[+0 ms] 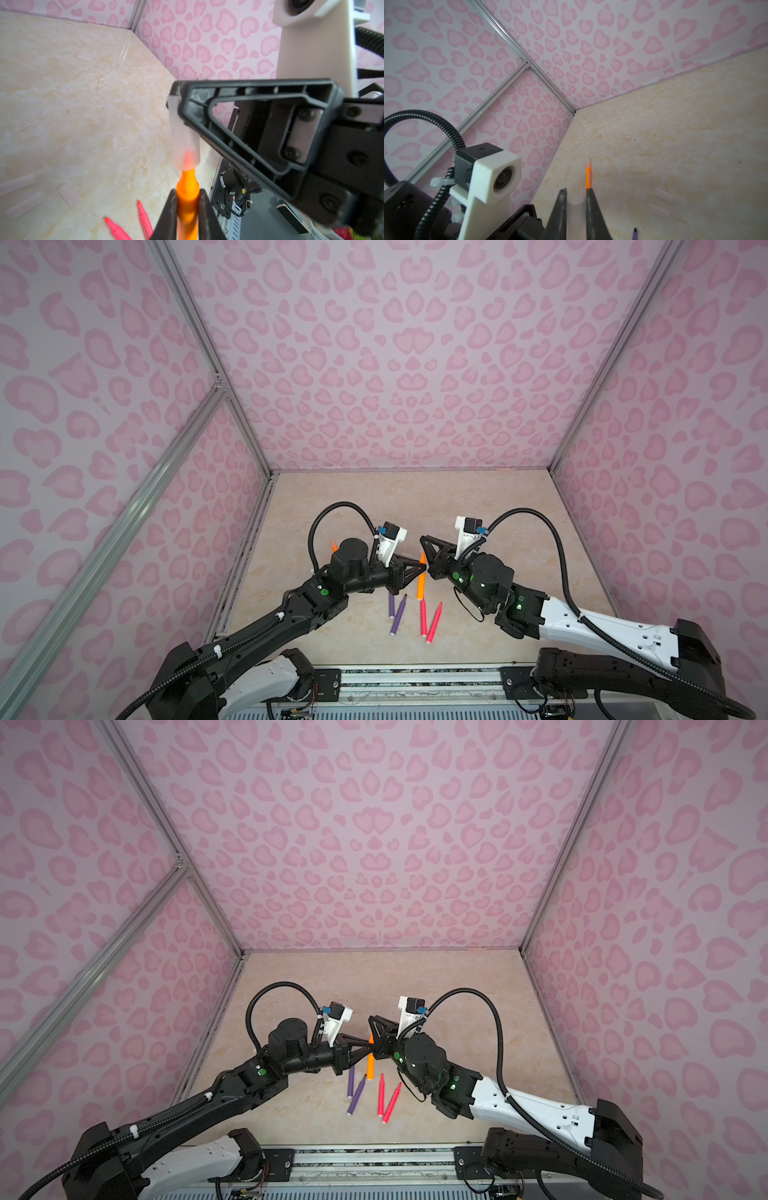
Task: Insert pens into pen caps
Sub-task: Put on the pen cap to the pen.
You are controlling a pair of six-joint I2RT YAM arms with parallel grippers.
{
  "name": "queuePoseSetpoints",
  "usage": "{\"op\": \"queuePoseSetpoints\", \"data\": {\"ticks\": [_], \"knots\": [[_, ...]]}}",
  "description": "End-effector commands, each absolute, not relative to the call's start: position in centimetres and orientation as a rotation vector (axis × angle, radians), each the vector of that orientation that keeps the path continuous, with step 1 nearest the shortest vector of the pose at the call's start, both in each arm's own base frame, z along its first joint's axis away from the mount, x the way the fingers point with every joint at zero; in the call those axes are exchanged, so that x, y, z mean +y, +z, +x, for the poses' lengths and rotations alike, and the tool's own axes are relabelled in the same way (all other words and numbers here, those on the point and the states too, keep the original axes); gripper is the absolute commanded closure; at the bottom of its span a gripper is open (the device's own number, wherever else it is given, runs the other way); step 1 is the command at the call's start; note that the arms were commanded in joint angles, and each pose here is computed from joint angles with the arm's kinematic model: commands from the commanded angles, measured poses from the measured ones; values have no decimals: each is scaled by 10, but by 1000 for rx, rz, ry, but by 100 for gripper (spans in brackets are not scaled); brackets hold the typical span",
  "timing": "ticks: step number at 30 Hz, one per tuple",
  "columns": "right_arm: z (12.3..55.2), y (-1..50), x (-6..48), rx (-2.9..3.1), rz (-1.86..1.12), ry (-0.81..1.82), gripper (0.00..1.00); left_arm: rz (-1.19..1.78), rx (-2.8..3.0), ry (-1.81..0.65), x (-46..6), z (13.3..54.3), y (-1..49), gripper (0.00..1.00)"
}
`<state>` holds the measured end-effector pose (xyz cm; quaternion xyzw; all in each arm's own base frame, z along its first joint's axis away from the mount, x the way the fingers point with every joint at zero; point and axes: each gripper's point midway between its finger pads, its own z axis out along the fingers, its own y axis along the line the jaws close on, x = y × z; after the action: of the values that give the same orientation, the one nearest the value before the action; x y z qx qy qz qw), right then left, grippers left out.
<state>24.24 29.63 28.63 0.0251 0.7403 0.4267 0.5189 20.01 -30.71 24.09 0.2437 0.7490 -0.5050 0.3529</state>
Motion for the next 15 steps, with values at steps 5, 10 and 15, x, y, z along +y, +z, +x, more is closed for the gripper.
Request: {"op": "queuePoseSetpoints", "data": {"ticks": [5,10,15], "knots": [[237,282,290,1761,41,1028,100,625,1863,-1314,-307,204,258,97],[234,278,294,1782,5,1069,100,618,1865,-1314,-306,205,257,97],[231,277,298,1789,-28,1094,100,617,1860,-1317,-305,206,259,97]]}}
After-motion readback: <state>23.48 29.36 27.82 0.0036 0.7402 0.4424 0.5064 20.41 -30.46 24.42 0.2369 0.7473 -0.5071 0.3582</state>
